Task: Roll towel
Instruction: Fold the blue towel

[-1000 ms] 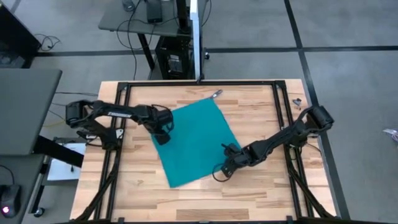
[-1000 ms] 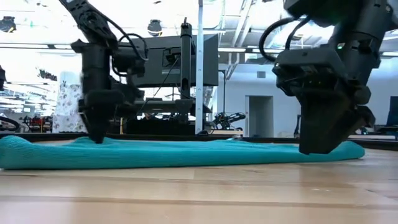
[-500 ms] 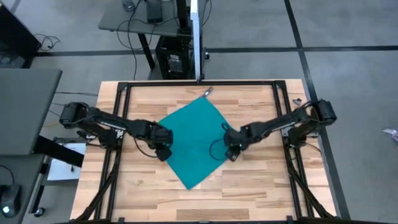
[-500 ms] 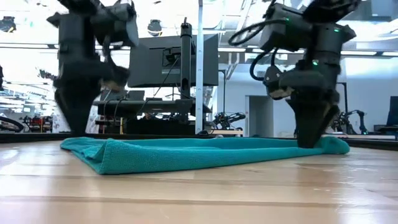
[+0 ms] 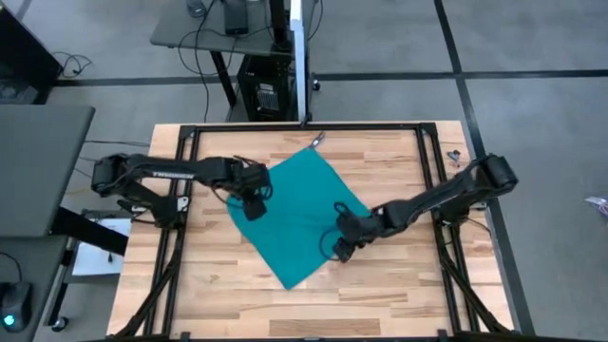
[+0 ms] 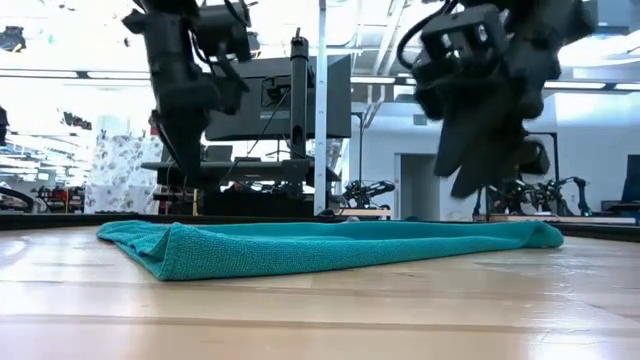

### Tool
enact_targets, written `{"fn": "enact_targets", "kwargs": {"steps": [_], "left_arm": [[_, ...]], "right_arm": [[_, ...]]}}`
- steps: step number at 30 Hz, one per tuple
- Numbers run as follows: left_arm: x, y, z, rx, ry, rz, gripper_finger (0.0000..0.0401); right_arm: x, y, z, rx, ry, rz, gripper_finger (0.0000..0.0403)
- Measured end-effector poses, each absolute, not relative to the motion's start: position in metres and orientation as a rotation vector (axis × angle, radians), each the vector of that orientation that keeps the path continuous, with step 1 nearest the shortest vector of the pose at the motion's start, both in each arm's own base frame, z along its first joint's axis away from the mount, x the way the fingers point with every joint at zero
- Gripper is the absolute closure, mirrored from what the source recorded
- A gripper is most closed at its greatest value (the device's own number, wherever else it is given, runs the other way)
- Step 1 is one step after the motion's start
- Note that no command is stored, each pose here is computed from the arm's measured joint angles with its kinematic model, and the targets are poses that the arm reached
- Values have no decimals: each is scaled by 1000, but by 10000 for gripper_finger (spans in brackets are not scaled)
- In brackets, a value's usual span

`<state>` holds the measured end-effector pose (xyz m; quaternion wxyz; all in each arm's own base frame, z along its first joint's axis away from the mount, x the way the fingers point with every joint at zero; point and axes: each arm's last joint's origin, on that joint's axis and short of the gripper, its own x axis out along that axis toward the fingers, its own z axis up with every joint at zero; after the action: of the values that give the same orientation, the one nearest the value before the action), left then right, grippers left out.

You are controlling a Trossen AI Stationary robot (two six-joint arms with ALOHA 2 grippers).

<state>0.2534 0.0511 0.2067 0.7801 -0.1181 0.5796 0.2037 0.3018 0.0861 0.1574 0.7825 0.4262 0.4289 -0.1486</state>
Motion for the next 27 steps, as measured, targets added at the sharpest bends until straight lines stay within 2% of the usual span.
{"fn": "enact_targets", "kwargs": {"steps": [6,13,20,27], "left_arm": [[270,65,177,-187,1318,347,251],[278,68,148,-164,1413,316,251],[278,68,148,-182,1418,318,251],[273,65,151,-217,1441,312,251]], "right_arm": [[329,95,123,1052,801,-304,255],[330,125,109,1075,831,-270,255],[318,153,117,1035,879,-192,255],[316,130,152,1015,844,-177,255]]}}
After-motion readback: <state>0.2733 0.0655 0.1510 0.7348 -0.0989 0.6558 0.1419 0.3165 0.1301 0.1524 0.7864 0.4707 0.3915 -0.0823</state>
